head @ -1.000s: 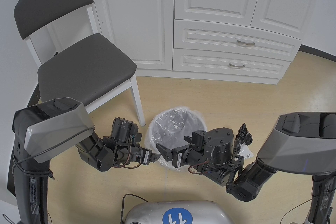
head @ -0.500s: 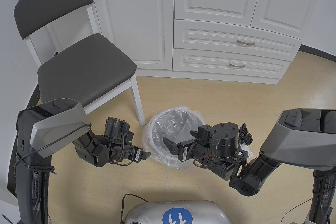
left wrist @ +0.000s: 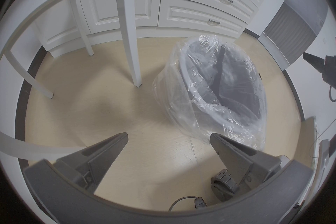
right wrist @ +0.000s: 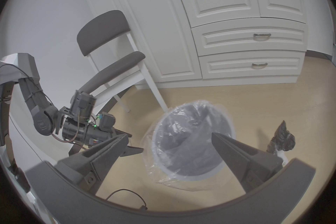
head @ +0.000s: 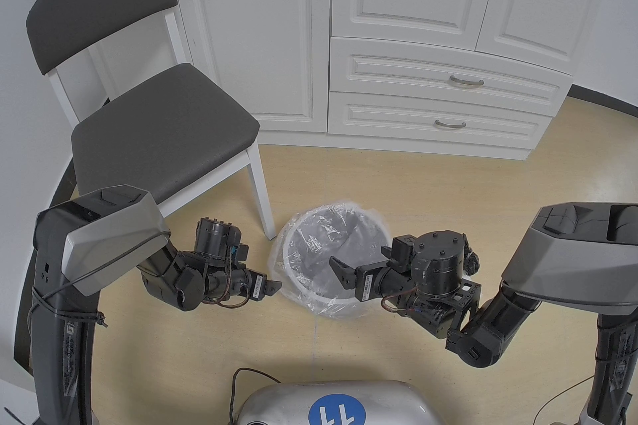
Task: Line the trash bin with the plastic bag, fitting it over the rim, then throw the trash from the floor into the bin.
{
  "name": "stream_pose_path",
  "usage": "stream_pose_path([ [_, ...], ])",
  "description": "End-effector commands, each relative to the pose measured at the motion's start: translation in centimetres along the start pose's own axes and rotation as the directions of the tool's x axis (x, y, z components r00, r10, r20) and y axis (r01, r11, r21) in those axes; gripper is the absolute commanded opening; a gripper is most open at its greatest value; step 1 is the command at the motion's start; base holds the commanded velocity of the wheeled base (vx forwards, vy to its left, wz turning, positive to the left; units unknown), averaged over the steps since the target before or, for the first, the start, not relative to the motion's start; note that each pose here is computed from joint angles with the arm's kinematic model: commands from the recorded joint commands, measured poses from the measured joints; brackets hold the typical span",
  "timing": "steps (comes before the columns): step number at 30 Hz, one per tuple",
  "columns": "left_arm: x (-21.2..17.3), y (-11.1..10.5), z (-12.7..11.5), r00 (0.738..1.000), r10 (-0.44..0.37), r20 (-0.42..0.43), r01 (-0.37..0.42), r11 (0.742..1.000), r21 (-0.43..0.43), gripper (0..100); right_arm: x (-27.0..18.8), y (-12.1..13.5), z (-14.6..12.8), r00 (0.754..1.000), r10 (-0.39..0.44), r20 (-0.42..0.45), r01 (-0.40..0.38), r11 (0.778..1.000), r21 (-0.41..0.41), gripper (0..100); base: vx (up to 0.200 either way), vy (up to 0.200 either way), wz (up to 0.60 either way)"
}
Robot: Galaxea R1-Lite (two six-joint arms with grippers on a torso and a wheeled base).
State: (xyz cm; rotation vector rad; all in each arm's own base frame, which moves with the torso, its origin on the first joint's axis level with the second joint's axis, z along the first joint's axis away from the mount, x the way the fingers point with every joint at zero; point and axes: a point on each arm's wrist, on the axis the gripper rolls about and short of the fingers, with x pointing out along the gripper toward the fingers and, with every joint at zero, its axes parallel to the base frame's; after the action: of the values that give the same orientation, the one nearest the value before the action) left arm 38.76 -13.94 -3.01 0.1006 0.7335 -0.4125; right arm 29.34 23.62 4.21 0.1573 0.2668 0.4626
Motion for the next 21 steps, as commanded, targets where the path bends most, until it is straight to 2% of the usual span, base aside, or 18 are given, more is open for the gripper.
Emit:
stream_pose_path([
  [1, -0.7, 0.0, 0.4, 1.000, -0.001, 0.015, 0.001, 1.000, 0.000, 100, 0.0, -2.0, -0.1, 0.994, -0.113, 0.010, 0.113, 0.994, 0.015, 100, 0.000, 0.000, 0.00],
  [3, -1.3, -0.1, 0.9, 1.000, -0.004, 0.028, 0.004, 1.000, -0.002, 100, 0.0, -3.3, 0.2, 0.985, -0.169, 0.025, 0.168, 0.985, 0.039, 100, 0.000, 0.000, 0.00],
  [8, -2.9, 0.2, 1.8, 0.998, -0.003, 0.056, 0.003, 1.000, -0.003, 100, 0.1, -5.3, 0.4, 0.974, -0.226, 0.022, 0.223, 0.972, 0.073, 100, 0.000, 0.000, 0.00],
  [13, -4.1, 0.1, 2.3, 0.997, -0.016, 0.076, 0.016, 1.000, 0.002, 100, 0.8, -6.3, 0.9, 0.968, -0.249, 0.030, 0.246, 0.967, 0.068, 100, 0.000, 0.000, 0.00],
  [18, -3.5, -0.3, 1.8, 0.997, -0.045, 0.068, 0.045, 0.999, 0.007, 100, 1.6, -7.0, 0.5, 0.963, -0.271, 0.004, 0.270, 0.961, 0.052, 100, 0.000, 0.000, 0.00],
  [21, -2.5, -1.3, 1.0, 0.996, -0.075, 0.046, 0.074, 0.997, 0.019, 100, 1.9, -7.3, 0.2, 0.960, -0.279, -0.001, 0.279, 0.959, 0.052, 100, 0.000, 0.000, 0.00],
])
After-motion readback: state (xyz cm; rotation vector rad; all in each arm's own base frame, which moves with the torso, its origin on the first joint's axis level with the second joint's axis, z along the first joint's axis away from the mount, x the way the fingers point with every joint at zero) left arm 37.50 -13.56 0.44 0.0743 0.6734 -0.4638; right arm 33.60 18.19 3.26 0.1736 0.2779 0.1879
